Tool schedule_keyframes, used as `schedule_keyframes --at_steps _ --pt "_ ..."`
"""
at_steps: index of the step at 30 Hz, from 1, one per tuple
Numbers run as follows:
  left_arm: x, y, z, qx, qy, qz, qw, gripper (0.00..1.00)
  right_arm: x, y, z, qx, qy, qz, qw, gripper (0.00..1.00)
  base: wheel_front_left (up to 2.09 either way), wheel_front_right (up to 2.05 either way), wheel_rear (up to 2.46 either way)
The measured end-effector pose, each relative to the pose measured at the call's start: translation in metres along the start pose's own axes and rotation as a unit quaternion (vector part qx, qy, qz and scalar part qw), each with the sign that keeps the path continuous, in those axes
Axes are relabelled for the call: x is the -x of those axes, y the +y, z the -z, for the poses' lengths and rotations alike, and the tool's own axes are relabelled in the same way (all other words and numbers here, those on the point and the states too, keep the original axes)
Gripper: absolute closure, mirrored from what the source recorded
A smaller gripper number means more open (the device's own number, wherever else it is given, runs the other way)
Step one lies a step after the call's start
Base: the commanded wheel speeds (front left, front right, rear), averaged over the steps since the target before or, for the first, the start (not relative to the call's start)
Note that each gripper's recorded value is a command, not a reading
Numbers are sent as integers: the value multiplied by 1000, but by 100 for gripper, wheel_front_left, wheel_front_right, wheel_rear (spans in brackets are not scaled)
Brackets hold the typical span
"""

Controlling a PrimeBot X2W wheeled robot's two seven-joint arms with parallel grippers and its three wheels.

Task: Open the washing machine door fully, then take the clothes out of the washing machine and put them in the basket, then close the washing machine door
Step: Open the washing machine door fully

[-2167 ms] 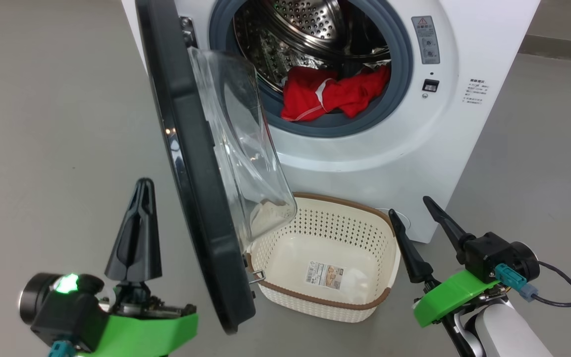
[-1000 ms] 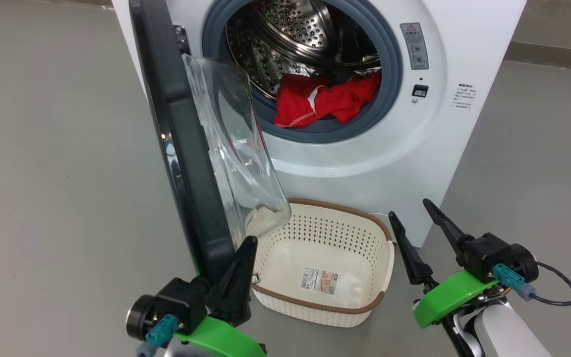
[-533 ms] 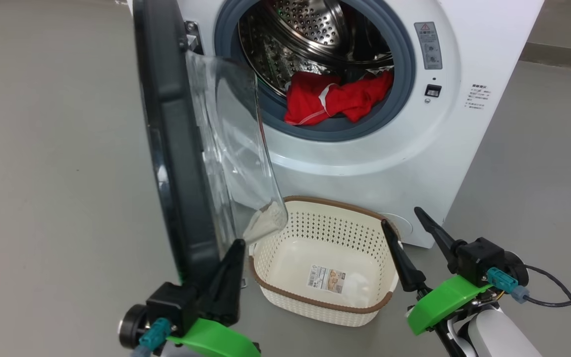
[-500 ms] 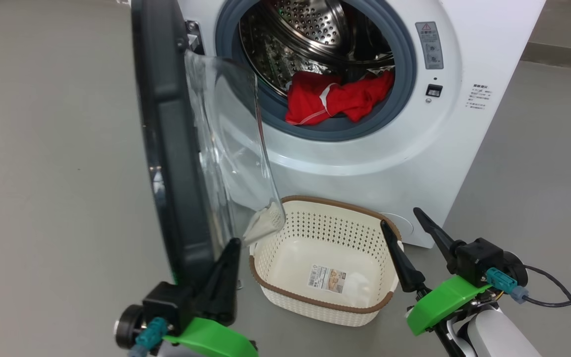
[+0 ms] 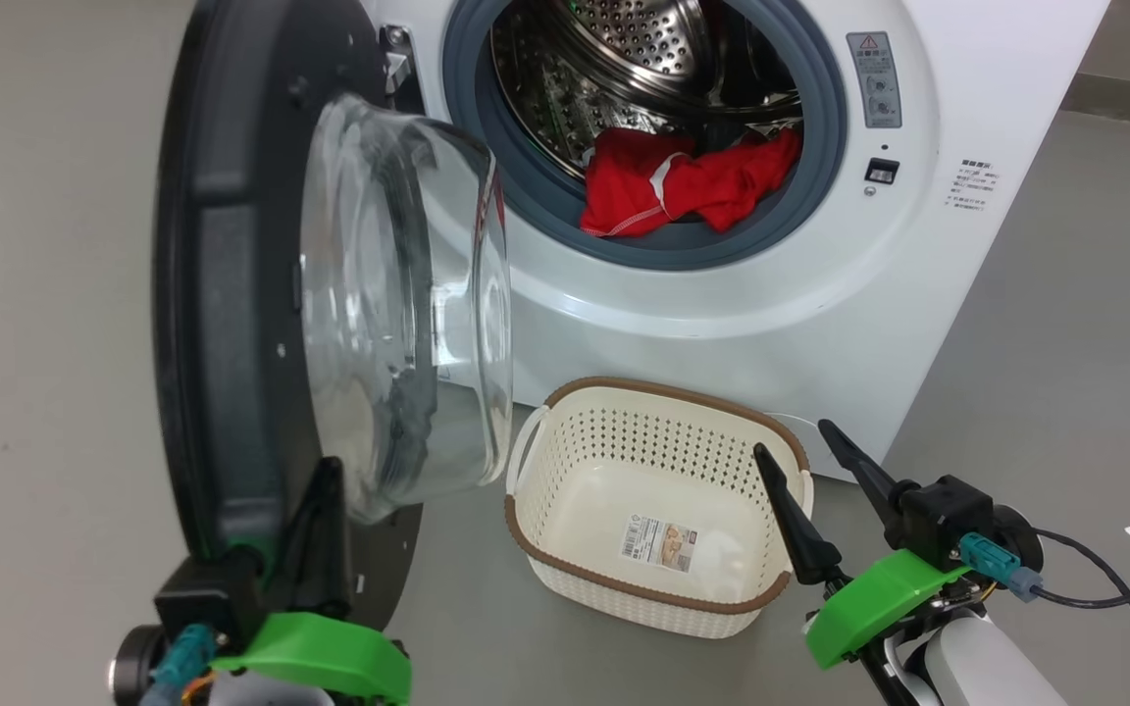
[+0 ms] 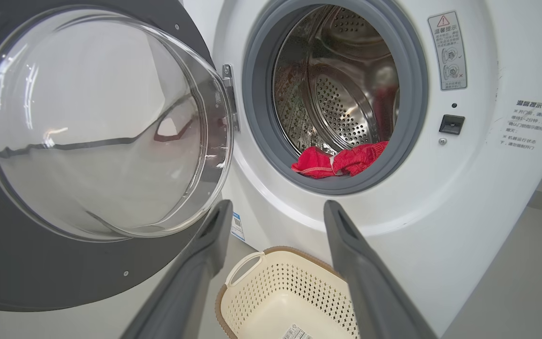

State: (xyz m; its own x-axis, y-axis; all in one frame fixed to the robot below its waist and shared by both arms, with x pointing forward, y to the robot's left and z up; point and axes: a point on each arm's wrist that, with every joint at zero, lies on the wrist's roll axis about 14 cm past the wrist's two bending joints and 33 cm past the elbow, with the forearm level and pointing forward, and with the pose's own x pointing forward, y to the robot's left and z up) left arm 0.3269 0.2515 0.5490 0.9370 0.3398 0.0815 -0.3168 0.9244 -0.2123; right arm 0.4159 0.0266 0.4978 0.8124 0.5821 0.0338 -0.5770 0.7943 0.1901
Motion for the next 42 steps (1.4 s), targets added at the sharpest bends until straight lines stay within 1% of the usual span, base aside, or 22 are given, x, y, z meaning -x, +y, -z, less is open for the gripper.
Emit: schedule_keyframes --at_steps 9,16,23,30,42 --pt "2 37 -4 6 -2 -62 998 100 0 1 3 0 4 -1 1000 0 0 0 0" --pt "2 54 -2 10 2 -89 996 100 -2 0 8 1 10 -2 1000 0 0 0 0" --pt "1 88 2 18 4 -138 990 100 -4 -3 19 -3 22 -1 1000 0 0 0 0" --pt "-5 107 5 8 4 -165 986 100 -6 -6 28 -5 32 0 999 0 0 0 0" --pt "-19 140 3 -9 -8 -208 978 100 -14 -15 33 -2 36 4 999 0 0 0 0"
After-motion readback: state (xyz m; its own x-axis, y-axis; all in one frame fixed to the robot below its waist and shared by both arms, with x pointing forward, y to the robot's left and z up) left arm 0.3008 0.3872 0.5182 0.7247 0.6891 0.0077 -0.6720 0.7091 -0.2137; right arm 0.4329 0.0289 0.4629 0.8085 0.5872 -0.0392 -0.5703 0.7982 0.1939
